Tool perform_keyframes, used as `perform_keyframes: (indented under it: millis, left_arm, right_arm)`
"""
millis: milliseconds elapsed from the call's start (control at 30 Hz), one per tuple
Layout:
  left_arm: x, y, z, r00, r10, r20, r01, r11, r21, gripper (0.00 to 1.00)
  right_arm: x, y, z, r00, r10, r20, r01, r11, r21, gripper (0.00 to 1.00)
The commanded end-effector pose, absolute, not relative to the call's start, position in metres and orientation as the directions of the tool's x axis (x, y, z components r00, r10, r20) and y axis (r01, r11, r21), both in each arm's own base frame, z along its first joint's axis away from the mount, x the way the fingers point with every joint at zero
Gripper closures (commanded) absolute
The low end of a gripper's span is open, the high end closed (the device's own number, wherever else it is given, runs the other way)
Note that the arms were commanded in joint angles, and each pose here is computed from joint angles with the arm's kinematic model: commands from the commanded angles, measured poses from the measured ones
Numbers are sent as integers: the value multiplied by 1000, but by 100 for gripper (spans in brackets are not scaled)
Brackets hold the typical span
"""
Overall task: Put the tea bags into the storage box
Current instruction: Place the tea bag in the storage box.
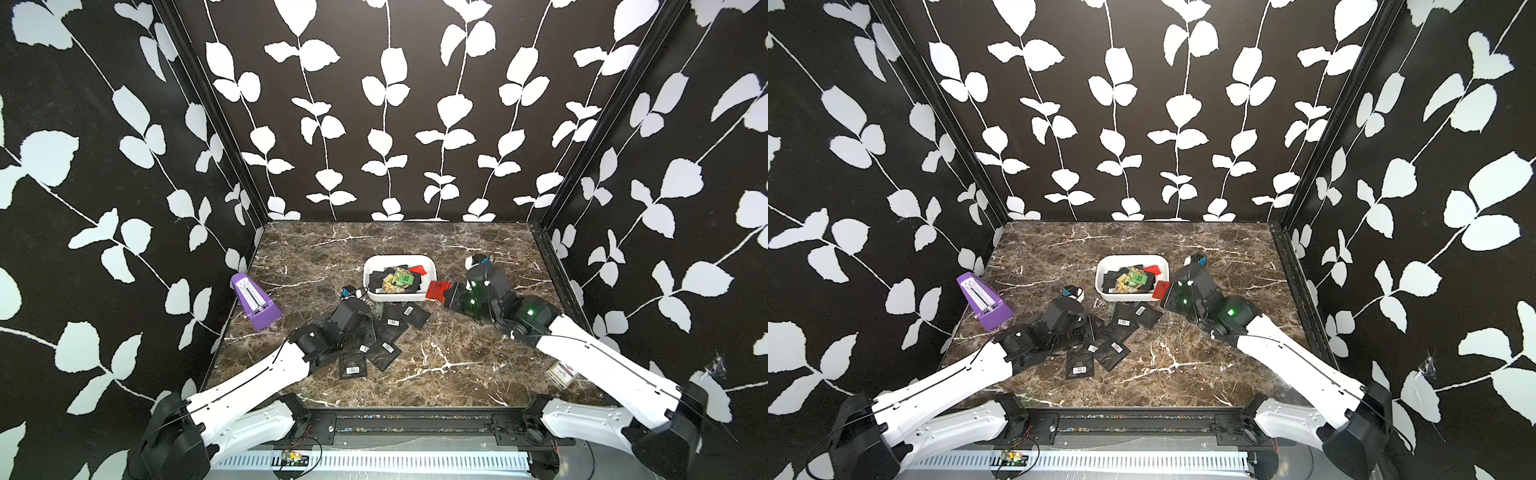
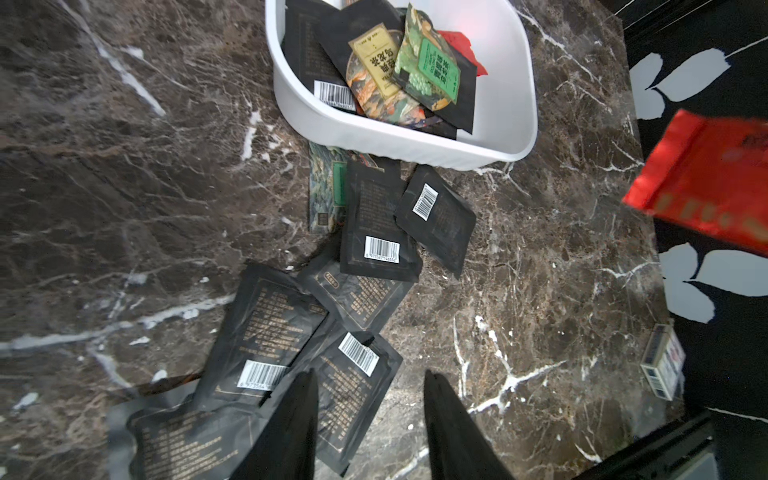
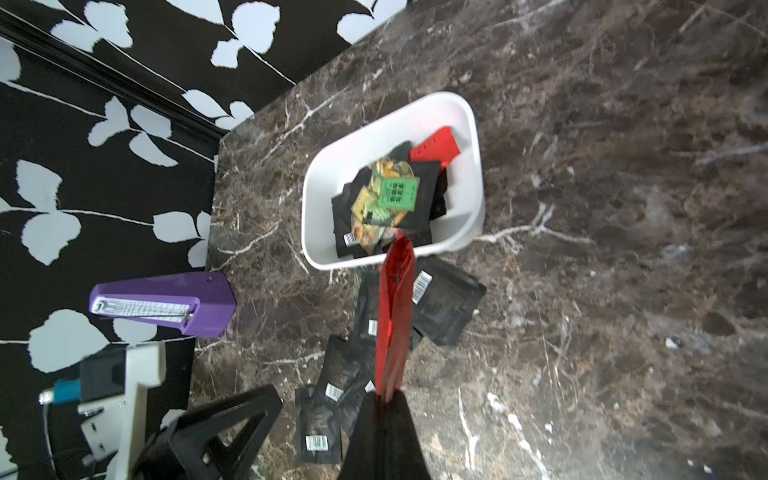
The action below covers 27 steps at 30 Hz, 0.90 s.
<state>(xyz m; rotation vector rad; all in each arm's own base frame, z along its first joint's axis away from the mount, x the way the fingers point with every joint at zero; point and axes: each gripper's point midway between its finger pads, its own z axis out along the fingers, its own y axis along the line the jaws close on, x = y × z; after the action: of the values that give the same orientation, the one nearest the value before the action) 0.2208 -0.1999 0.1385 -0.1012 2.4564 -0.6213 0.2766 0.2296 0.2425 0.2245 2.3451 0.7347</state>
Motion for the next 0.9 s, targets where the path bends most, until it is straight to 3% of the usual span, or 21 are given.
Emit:
perform_keyframes:
  millis: [0,400,867]
  left_arm:
    - [217,-182,132,-807,-201,-555,49,914,-402,57]
    - [205,-149,121,-784,-268,-560,-51,927,-372,46]
    - [190,-147,101,-807,-331,-489,-101,893,-438,46]
  right_arm:
    - [292,242,263,-765,309,-565,-91,817,570,100]
    - [349,310,273,-809,202,-552,-198,790,580,100]
    - [395,368,198,-890,123,-439,-174,799,576,100]
